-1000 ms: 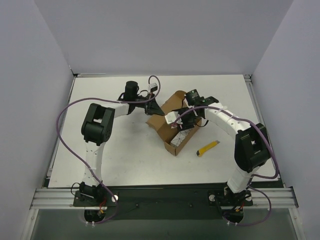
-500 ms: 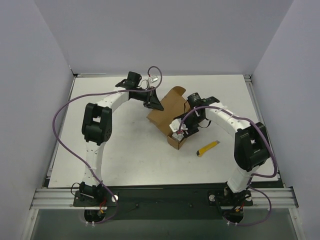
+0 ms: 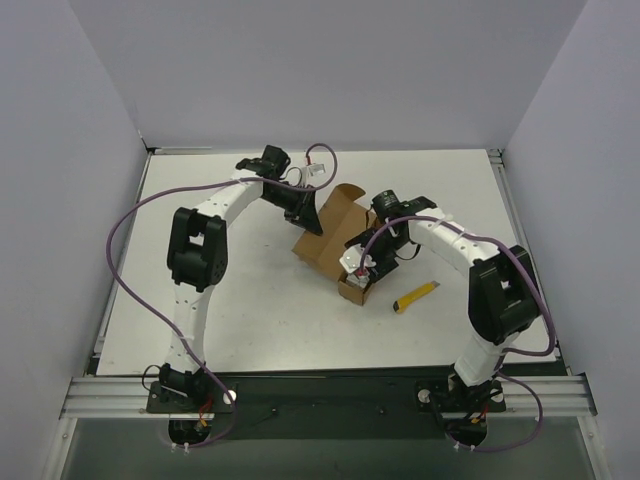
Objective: Unpack the express box
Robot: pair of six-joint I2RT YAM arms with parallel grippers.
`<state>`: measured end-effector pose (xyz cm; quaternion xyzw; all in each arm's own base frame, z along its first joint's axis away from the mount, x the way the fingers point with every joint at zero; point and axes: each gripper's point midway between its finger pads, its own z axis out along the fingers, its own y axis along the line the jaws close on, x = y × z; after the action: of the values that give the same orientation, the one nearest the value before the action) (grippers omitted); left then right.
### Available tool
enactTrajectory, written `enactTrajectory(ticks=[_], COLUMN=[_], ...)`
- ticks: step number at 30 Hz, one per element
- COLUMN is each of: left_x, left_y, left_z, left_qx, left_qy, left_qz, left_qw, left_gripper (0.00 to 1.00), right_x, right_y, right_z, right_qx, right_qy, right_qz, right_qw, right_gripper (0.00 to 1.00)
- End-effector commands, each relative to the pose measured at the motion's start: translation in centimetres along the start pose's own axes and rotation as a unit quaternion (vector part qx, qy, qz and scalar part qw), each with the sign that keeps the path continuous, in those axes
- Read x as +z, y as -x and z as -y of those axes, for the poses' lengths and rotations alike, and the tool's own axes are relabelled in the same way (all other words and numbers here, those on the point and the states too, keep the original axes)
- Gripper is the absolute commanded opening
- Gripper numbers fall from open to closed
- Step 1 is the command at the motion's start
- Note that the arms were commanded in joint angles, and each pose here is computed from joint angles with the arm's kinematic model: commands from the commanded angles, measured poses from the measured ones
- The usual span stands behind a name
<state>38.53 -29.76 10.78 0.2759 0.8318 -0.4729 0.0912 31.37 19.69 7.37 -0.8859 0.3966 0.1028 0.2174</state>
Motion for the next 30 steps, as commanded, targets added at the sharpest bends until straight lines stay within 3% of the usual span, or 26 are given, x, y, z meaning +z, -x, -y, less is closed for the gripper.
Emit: enactTrajectory(ticks=[1, 14, 19, 22, 30], left_x=[-0.2, -0.3, -0.1, 0.1, 0.2], left_y=[0.3, 1.2, 1.2, 1.1, 1.0], left_z=[0.8, 2.2, 3.3, 3.3, 3.6], left_qx=[0.063, 0.1, 0.106, 0.104, 0.106], left_qy=[0.013, 0.008, -0.012, -0.012, -0.021], left_qz=[-0.013, -0.013, -0.012, -0.014, -0.014], left_qw=[0.998, 0.995, 0.994, 0.994, 0.994], left_gripper=[0.22, 0.23, 0.23, 0.23, 0.22], right_x=[1.0, 3.2, 4.9, 5.7, 6.7], right_y=[0.3, -1.7, -2.6, -3.2, -4.7], right_z=[-3.3, -7.3, -7.1, -7.8, -9.1], right_qx=[-0.032, -0.059, -0.059, -0.053, -0.023], right_qy=[0.072, 0.175, 0.172, 0.194, 0.203], right_qz=[0.019, -0.006, -0.035, -0.049, -0.081], right_qw=[0.997, 0.983, 0.983, 0.978, 0.976], right_gripper=[0.6, 0.67, 0.69, 0.6, 0.53])
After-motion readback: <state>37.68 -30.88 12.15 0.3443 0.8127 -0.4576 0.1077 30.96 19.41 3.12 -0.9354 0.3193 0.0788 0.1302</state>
